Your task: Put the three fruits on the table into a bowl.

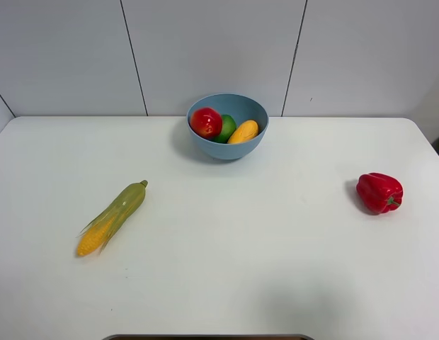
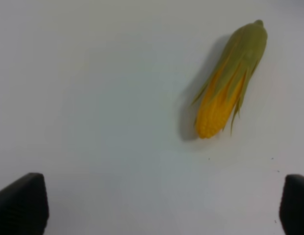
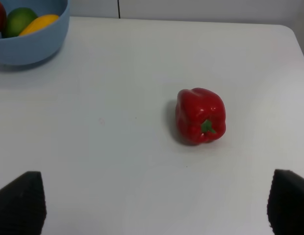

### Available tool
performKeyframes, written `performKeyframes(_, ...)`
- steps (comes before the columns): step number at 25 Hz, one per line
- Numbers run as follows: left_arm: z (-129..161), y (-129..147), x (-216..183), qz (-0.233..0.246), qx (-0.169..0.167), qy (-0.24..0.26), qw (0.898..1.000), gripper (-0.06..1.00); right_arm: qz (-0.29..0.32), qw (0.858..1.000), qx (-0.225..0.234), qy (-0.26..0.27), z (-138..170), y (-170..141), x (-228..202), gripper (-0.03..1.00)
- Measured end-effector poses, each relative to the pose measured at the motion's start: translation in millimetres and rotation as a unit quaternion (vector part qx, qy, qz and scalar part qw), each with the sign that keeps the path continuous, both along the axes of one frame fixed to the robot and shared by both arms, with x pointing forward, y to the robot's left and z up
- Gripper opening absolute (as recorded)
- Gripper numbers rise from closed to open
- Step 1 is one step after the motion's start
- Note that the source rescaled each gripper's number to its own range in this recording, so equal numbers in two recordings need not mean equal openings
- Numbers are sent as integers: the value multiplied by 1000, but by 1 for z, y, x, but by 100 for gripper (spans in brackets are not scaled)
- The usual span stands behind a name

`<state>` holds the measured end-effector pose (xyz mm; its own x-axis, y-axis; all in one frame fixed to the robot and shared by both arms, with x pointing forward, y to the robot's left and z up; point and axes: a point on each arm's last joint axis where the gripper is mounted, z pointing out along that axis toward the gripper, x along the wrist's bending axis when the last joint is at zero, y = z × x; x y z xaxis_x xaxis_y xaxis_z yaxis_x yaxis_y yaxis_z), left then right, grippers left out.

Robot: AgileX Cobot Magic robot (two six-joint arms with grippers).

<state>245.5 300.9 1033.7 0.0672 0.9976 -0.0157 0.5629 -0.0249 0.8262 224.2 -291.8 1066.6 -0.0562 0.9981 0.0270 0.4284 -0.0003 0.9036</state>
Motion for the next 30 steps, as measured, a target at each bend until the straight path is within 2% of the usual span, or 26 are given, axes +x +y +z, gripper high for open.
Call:
performKeyframes(5, 0, 0, 0, 0, 0, -1, 1000, 98, 0, 1000, 0, 0, 0, 0, 0, 94)
performKeyframes(10, 0, 1, -6, 0, -3, -23, 1000, 98, 0, 1000, 0, 0, 0, 0, 0, 94)
performKeyframes(30, 0, 1, -6, 11, -3, -23, 1000, 98, 0, 1000, 0, 0, 0, 0, 0, 94)
